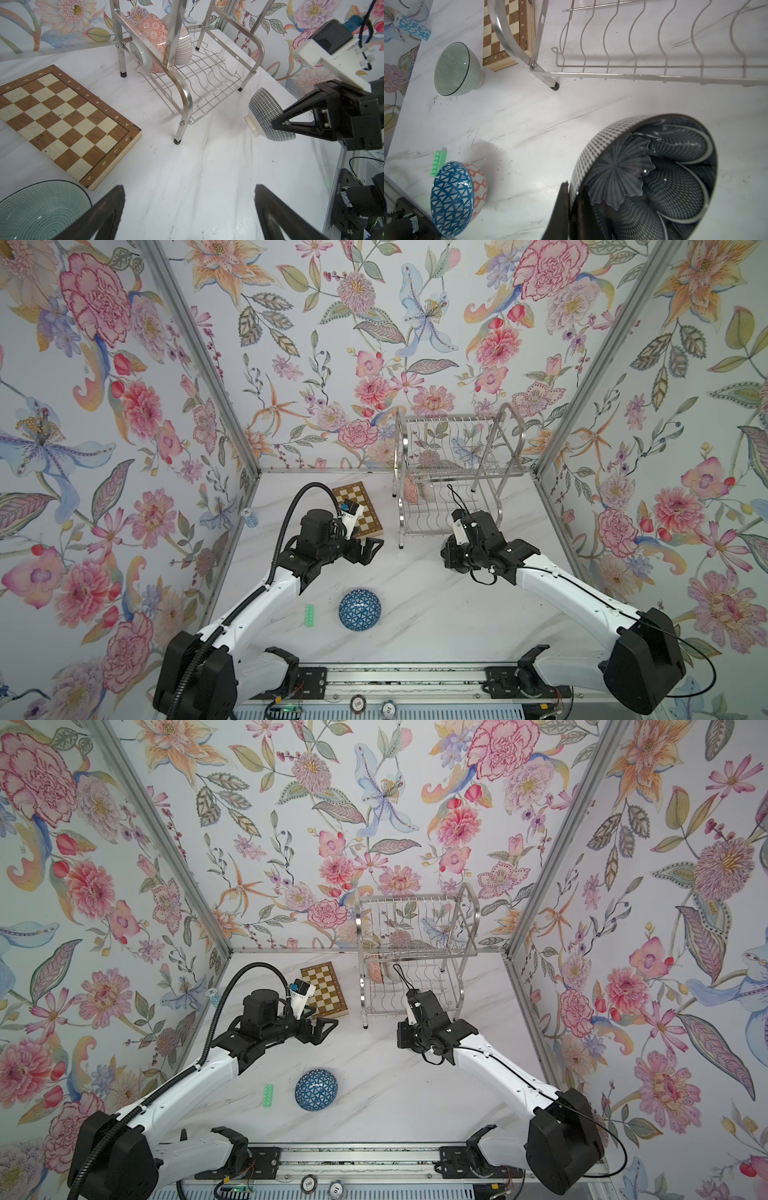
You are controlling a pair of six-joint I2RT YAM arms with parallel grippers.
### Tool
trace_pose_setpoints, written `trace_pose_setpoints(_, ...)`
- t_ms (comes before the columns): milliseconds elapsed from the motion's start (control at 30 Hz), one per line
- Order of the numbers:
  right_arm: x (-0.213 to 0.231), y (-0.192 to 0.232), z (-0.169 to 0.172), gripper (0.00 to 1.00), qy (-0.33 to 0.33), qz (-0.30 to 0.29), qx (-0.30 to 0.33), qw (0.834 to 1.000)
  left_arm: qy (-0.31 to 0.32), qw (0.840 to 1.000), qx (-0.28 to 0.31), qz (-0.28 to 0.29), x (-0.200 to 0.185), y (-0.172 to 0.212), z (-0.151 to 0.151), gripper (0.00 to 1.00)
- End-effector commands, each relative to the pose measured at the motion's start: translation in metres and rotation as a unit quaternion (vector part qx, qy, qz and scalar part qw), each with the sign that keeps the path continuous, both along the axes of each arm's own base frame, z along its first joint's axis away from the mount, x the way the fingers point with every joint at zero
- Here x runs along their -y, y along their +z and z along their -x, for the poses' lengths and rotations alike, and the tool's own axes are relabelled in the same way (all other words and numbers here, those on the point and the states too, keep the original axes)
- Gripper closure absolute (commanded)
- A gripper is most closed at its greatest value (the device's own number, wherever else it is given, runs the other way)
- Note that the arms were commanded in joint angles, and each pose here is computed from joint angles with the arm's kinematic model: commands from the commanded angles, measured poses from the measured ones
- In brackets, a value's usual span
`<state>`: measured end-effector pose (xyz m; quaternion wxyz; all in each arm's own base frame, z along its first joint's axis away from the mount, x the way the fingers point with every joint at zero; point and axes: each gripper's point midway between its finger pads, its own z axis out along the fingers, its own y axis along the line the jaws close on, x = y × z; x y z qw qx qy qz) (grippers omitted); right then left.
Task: Load the bowls into the dish rack
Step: 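Carry the dark bowl toward the dish rack, tilting it upright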
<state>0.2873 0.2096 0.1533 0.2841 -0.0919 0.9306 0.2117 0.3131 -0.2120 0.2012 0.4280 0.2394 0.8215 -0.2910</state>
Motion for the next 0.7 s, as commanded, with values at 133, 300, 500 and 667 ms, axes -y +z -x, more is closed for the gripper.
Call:
trace_pose_setpoints(133,-0.015,0.026,-0.007,1.0,0.024,-0.071,0.057,0.996,-0.003,1.0,0.007,-0.009,-0.001,0.0,0.004,0.01)
trace_pose_setpoints(300,-0.013,0.041,-0.013,1.0,0.012,-0.139,0.081,0.987,-0.002,1.0,0.008,-0.009,-0.001,0.0,0.004,0.01)
trace_pose_setpoints(500,-0.011,0.06,-0.02,1.0,-0.008,-0.224,0.113,0.968,-0.004,1.0,0.008,-0.008,0.0,0.001,0.005,0.01)
trace_pose_setpoints(667,-0.01,0.074,-0.024,1.0,-0.017,-0.282,0.129,0.951,-0.004,1.0,0.012,-0.007,0.0,0.003,0.006,0.01)
